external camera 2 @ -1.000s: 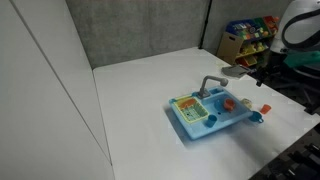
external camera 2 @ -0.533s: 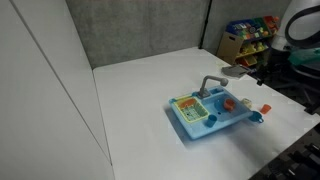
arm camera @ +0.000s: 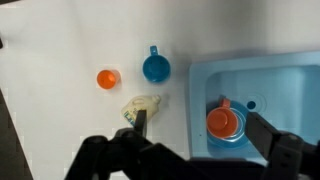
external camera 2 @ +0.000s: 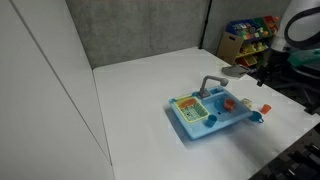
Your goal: Move the bottle from the sink to the table
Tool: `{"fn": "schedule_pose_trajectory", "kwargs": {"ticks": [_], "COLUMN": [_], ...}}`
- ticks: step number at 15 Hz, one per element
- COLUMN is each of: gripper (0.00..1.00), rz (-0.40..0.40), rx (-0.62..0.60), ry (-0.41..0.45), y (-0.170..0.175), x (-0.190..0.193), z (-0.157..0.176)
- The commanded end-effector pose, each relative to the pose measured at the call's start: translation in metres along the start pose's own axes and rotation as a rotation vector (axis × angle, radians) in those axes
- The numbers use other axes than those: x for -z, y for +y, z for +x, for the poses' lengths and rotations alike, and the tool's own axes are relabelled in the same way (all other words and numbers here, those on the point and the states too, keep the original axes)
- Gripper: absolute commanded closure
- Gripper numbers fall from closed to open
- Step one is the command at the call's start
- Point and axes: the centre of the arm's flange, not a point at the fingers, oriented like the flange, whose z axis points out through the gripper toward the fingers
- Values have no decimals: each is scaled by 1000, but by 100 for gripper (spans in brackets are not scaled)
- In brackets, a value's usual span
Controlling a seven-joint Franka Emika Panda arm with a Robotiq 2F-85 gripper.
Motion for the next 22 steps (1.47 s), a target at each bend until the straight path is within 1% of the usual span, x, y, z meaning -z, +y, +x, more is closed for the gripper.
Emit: {"fn": "schedule_pose_trajectory", "kwargs": {"ticks": [1,8,12,14,17,20,22], "gripper": [0,0,0,0,0,0,0], "rz": [-1,38,66,89,116,111,112], "rx": [8,41,76,98,109,98,99], "ry": [12,66,95,88,77,61,70], "y": [-7,-30,-46,-51,-54,-48,-44], "x": [16,66,96,109,125,145,159], "z": [-12,-32,-53,-64,-80,-97,-107]}}
